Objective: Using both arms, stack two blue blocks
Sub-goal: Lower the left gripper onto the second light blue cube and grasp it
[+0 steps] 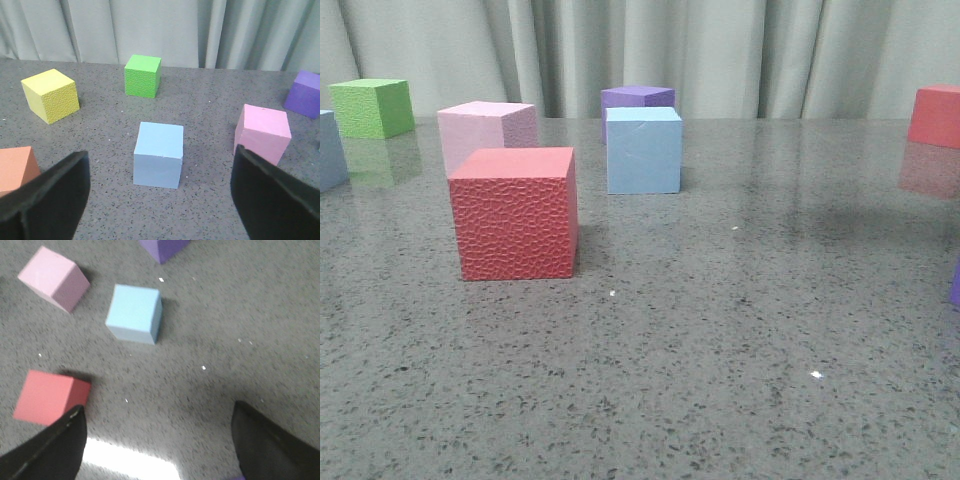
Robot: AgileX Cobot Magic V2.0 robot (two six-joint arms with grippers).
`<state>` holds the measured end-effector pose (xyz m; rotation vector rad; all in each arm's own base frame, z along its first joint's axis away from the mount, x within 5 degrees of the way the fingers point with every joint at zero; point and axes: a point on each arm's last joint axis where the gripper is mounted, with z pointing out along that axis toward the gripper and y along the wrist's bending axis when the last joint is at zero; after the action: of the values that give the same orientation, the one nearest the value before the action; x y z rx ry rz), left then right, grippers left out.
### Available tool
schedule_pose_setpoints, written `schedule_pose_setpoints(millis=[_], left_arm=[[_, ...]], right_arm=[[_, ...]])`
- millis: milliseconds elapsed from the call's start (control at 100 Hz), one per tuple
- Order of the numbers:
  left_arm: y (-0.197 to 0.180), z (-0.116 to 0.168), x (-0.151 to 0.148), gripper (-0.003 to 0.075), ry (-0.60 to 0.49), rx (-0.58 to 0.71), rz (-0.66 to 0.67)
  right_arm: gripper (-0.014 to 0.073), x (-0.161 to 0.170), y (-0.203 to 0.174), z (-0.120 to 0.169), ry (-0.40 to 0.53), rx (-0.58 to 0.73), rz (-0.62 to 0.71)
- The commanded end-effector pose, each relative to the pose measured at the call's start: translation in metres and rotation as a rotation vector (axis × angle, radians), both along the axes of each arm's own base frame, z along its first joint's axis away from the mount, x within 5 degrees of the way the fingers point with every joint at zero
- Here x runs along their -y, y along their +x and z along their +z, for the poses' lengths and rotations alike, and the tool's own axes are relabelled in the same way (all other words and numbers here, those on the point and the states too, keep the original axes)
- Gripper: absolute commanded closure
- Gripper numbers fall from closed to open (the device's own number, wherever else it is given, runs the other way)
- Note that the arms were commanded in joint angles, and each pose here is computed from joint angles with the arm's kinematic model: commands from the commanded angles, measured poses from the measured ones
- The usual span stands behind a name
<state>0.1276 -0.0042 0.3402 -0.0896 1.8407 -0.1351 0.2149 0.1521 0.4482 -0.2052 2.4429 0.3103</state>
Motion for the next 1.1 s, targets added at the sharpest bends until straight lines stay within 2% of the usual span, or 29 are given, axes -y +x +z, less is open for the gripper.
schedule_pose_setpoints(millis=[0, 300, 530, 720, 1090], left_arm=[[0.002, 0.018, 0.000, 0.0176, -0.036, 0.111, 0.009], [0.014, 0.024, 0.000, 0.0176, -0.035, 0.058, 0.003], [0.048, 0.035, 0.002, 0.0176, -0.033, -0.090, -0.015], [0.085, 0.040, 0.003, 0.0176, -0.024, -0.215, -0.026], [0.161, 0.034, 0.003, 0.0176, 0.007, -0.500, -0.051]], right_arm=[[0.0004, 0.018, -0.020, 0.012, 0.060, 0.131, 0.003], [0.0004, 0.048, -0.058, -0.023, 0.110, 0.225, 0.024], [0.0004, 0.062, -0.078, -0.049, 0.163, 0.330, 0.060], [0.0004, 0.075, -0.092, -0.063, 0.144, 0.373, 0.066], [0.0004, 0.078, -0.095, -0.065, 0.141, 0.386, 0.067]])
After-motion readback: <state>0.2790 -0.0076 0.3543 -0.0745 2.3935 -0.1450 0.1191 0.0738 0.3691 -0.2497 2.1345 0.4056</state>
